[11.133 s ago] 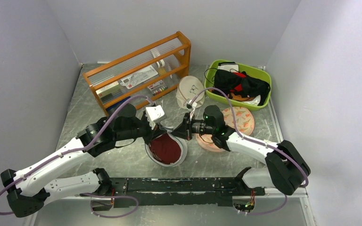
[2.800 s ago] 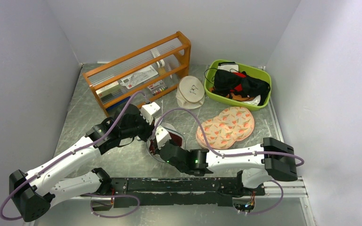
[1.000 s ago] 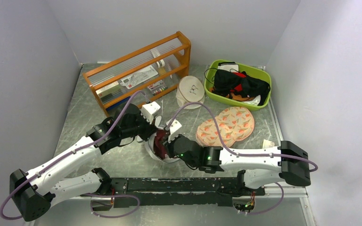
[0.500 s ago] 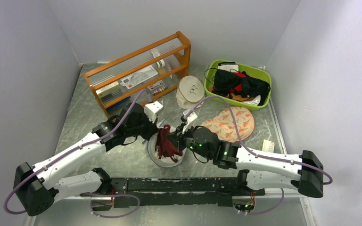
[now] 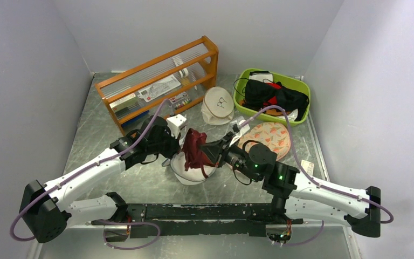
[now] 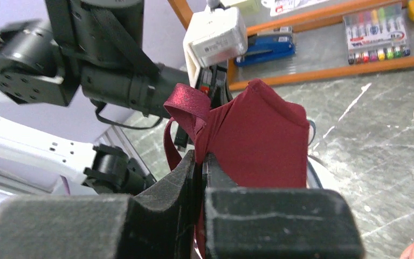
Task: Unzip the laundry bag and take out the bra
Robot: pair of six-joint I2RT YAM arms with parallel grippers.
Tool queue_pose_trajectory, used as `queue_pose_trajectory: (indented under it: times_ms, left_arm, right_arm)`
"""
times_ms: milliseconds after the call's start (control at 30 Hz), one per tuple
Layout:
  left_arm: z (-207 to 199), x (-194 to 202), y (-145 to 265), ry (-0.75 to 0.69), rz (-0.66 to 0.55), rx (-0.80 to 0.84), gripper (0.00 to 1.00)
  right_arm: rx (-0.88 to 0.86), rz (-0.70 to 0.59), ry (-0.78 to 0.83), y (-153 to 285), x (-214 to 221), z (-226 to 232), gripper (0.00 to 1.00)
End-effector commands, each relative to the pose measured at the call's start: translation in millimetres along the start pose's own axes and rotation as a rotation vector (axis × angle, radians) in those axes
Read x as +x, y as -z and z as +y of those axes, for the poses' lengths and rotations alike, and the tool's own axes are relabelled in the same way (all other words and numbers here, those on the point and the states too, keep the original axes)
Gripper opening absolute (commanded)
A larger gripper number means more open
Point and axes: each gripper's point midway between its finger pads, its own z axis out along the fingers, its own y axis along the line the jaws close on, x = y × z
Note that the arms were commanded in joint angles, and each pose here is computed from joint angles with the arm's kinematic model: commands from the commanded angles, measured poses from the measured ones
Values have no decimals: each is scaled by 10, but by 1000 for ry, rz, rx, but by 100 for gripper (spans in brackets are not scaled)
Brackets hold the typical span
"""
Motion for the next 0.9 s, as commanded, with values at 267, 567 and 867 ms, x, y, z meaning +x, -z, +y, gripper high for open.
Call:
queue_pose_trajectory:
  times_ms: [267, 567, 867]
  left_arm:
    - [5, -70, 27, 13, -4, 8, 7]
    - [31, -135, 93, 6, -36, -7, 23]
    - [23, -212, 173, -7, -80, -3, 50]
  right_arm:
    - [103, -104, -35, 136, -435, -115, 0]
    - [297, -128, 32, 389, -647, -455, 0]
    - [581, -104, 175, 396, -704, -881, 0]
